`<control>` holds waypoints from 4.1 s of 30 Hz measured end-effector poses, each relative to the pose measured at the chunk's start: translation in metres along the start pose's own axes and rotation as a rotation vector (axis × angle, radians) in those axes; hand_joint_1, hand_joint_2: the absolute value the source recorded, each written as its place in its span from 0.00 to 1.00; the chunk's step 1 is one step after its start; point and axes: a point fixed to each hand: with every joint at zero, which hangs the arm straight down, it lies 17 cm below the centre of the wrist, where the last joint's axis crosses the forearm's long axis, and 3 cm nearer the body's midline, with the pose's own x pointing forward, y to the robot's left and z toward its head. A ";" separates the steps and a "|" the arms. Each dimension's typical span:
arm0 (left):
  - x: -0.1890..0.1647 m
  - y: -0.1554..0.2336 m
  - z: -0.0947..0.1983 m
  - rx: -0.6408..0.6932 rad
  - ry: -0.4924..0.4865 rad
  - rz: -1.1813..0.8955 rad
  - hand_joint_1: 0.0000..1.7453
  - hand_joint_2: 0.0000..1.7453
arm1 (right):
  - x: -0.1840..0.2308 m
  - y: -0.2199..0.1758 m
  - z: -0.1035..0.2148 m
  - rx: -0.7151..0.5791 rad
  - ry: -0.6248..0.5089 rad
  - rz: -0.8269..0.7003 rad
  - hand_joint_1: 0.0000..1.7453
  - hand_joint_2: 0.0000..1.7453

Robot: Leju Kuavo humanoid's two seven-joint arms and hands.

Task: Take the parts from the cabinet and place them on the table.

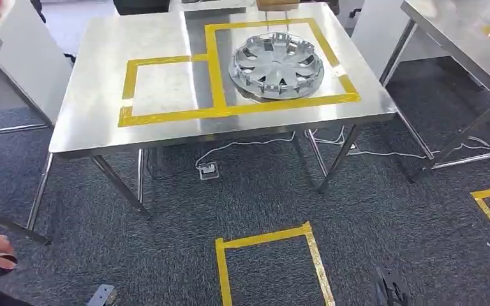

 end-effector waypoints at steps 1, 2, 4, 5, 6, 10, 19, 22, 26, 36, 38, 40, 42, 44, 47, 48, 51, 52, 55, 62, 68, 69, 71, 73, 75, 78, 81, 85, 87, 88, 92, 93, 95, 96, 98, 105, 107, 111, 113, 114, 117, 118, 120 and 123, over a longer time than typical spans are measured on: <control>-0.004 -0.002 0.000 -0.006 0.006 -0.006 0.00 0.00 | -0.003 -0.003 0.000 -0.004 0.004 -0.003 0.00 0.00; -0.005 -0.006 -0.001 -0.014 0.008 -0.006 0.00 0.00 | -0.003 -0.006 0.000 -0.006 0.004 -0.013 0.00 0.00; -0.004 -0.012 -0.003 -0.015 0.011 -0.006 0.00 0.00 | -0.001 -0.009 0.000 -0.009 0.006 -0.029 0.00 0.00; -0.003 -0.015 -0.004 -0.019 0.014 -0.010 0.00 0.00 | -0.001 -0.011 0.000 -0.013 0.012 -0.036 0.00 0.00; -0.003 -0.018 -0.005 -0.023 0.016 -0.015 0.00 0.00 | 0.002 -0.014 -0.001 -0.019 0.016 -0.048 0.00 0.00; -0.005 -0.017 -0.006 -0.021 0.010 -0.026 0.00 0.00 | -0.001 -0.031 -0.001 -0.047 0.025 -0.094 0.00 0.00; 0.002 -0.018 -0.011 0.002 0.017 -0.043 0.00 0.00 | 0.004 -0.040 0.000 -0.065 0.006 -0.111 0.00 0.00; 0.011 -0.014 -0.012 0.004 -0.009 -0.049 0.00 0.00 | 0.009 -0.049 0.000 -0.076 -0.007 -0.121 0.00 0.00; 0.021 -0.016 -0.013 -0.019 -0.042 -0.051 0.00 0.00 | 0.006 -0.063 0.000 -0.101 -0.008 -0.124 0.00 0.00; -0.006 -0.008 -0.013 0.013 0.029 -0.050 0.00 0.00 | 0.018 -0.057 0.000 -0.089 -0.033 -0.128 0.00 0.00; -0.013 -0.007 -0.012 0.025 0.044 -0.044 0.00 0.00 | 0.022 -0.052 0.000 -0.083 -0.034 -0.127 0.00 0.00; -0.015 -0.004 -0.012 0.036 0.047 -0.036 0.00 0.00 | 0.019 -0.049 0.000 -0.079 -0.030 -0.130 0.00 0.00; -0.016 -0.002 -0.012 0.041 0.053 -0.031 0.00 0.00 | 0.024 -0.047 0.000 -0.076 -0.036 -0.135 0.00 0.00; -0.022 0.000 -0.011 0.043 0.068 -0.027 0.00 0.00 | 0.038 -0.040 -0.001 -0.064 -0.055 -0.154 0.00 0.00; -0.018 0.001 -0.011 0.042 0.068 -0.027 0.00 0.00 | 0.037 -0.028 -0.001 -0.045 -0.054 -0.164 0.00 0.00; -0.014 0.002 -0.012 0.043 0.065 -0.029 0.00 0.00 | 0.038 -0.025 -0.001 -0.041 -0.054 -0.167 0.00 0.00; 0.002 0.008 -0.014 0.052 0.050 -0.046 0.00 0.00 | 0.041 -0.019 0.000 -0.030 -0.061 -0.179 0.00 0.00; 0.007 0.010 -0.015 0.056 0.045 -0.052 0.00 0.00 | 0.043 -0.018 0.000 -0.027 -0.064 -0.185 0.00 0.00; 0.019 0.012 -0.016 0.059 0.029 -0.066 0.00 0.00 | 0.035 -0.016 0.000 -0.023 -0.053 -0.187 0.00 0.00; 0.012 0.018 -0.013 0.054 0.035 -0.082 0.00 0.00 | 0.027 -0.008 0.000 -0.005 -0.052 -0.184 0.00 0.00; 0.011 0.022 -0.012 0.056 0.041 -0.091 0.00 0.00 | 0.020 -0.002 0.001 0.003 -0.033 -0.187 0.00 0.00; 0.010 0.023 -0.012 0.057 0.041 -0.092 0.00 0.00 | 0.018 -0.002 0.001 0.003 -0.030 -0.184 0.00 0.00; 0.012 0.023 -0.012 0.053 0.033 -0.092 0.00 0.00 | 0.016 -0.006 0.001 0.001 -0.031 -0.182 0.00 0.00; 0.015 0.023 -0.012 0.050 0.022 -0.090 0.00 0.00 | 0.022 -0.007 0.000 0.002 -0.046 -0.188 0.00 0.00; 0.014 0.023 -0.012 0.050 0.028 -0.088 0.00 0.00 | 0.026 -0.003 0.000 0.009 -0.048 -0.191 0.00 0.00; 0.015 0.020 -0.013 0.057 0.039 -0.087 0.00 0.00 | 0.021 0.003 0.001 0.015 -0.021 -0.192 0.00 0.00; 0.015 0.020 -0.012 0.055 0.039 -0.087 0.00 0.00 | 0.022 0.000 0.000 0.007 -0.018 -0.182 0.00 0.00; 0.017 0.020 -0.012 0.053 0.032 -0.083 0.00 0.00 | 0.029 0.004 0.000 0.013 -0.023 -0.181 0.00 0.00; 0.021 0.019 -0.013 0.053 0.025 -0.083 0.00 0.00 | 0.029 0.003 0.000 0.010 -0.017 -0.181 0.00 0.00; 0.021 0.019 -0.013 0.052 0.025 -0.083 0.00 0.00 | 0.033 0.003 0.000 0.010 -0.020 -0.184 0.00 0.00; 0.018 0.017 -0.013 0.051 0.028 -0.076 0.00 0.00 | 0.038 0.011 0.000 0.024 -0.020 -0.188 0.00 0.00; 0.018 0.016 -0.013 0.050 0.030 -0.076 0.00 0.00 | 0.038 0.012 0.000 0.023 -0.020 -0.188 0.00 0.00; 0.019 0.014 -0.013 0.047 0.026 -0.076 0.00 0.00 | 0.039 0.014 0.000 0.028 -0.022 -0.188 0.00 0.00; 0.019 0.015 -0.013 0.047 0.022 -0.074 0.00 0.00 | 0.040 0.015 0.000 0.032 -0.023 -0.192 0.00 0.00; 0.019 0.015 -0.013 0.048 0.022 -0.072 0.00 0.00 | 0.043 0.017 0.001 0.037 -0.027 -0.196 0.00 0.00; 0.018 0.014 -0.014 0.049 0.028 -0.068 0.00 0.00 | 0.049 0.019 0.001 0.038 -0.031 -0.188 0.00 0.00; 0.019 0.013 -0.014 0.050 0.027 -0.069 0.00 0.00 | 0.045 0.024 0.001 0.047 -0.027 -0.181 0.00 0.00; 0.022 0.009 -0.014 0.032 0.008 -0.066 0.00 0.00 | 0.038 0.019 0.001 0.042 -0.023 -0.181 0.00 0.00; 0.024 0.008 -0.014 0.026 0.001 -0.063 0.00 0.00 | 0.040 0.017 0.001 0.041 -0.029 -0.183 0.00 0.00; 0.024 0.008 -0.014 0.027 0.002 -0.064 0.00 0.00 | 0.038 0.016 0.001 0.038 -0.027 -0.180 0.00 0.00; 0.023 0.008 -0.013 0.023 0.004 -0.064 0.00 0.00 | 0.028 0.007 0.000 0.021 -0.012 -0.170 0.00 0.00; 0.023 0.007 -0.013 0.020 0.003 -0.065 0.00 0.00 | 0.030 0.007 0.000 0.021 -0.015 -0.173 0.00 0.00; 0.021 0.008 -0.013 0.023 0.009 -0.064 0.00 0.00 | 0.038 0.007 0.000 0.022 -0.026 -0.174 0.00 0.00; 0.017 0.008 -0.014 0.032 0.033 -0.056 0.00 0.00 | 0.037 0.013 0.000 0.029 -0.014 -0.181 0.00 0.00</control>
